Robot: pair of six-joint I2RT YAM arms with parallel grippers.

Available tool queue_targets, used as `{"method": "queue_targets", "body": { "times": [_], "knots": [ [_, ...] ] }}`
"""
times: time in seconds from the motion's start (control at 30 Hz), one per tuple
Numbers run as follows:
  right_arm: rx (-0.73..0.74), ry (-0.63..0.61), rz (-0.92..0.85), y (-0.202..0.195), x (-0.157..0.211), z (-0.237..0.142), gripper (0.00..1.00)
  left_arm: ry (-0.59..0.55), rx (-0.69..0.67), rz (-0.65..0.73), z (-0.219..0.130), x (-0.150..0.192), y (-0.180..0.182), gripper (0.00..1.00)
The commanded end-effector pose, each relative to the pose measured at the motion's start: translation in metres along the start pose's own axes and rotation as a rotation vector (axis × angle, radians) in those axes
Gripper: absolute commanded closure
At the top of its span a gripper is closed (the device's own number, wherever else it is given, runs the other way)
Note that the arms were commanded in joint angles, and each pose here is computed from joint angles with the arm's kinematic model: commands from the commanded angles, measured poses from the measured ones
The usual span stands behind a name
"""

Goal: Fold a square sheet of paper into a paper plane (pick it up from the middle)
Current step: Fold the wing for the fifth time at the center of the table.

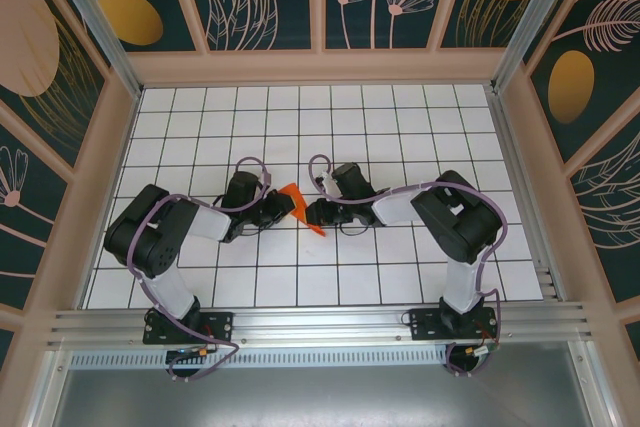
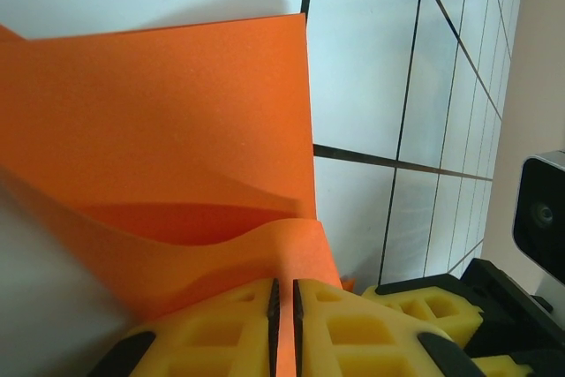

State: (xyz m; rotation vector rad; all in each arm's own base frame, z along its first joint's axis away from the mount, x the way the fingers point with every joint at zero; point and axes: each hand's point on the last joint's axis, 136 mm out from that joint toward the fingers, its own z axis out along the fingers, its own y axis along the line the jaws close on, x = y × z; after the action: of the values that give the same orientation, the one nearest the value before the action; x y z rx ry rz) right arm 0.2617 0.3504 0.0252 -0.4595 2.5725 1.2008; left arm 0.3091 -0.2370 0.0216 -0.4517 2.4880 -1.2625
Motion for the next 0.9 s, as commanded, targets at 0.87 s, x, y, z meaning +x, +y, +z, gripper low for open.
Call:
{"method": "queue_targets", "body": {
  "times": [0.87],
  "knots": [
    [-0.164, -0.022, 0.211, -0.001, 0.002, -0.011, 0.92, 0.006, 0.167, 0.087, -0.009, 0.014, -0.036, 0.75]
  ]
}}
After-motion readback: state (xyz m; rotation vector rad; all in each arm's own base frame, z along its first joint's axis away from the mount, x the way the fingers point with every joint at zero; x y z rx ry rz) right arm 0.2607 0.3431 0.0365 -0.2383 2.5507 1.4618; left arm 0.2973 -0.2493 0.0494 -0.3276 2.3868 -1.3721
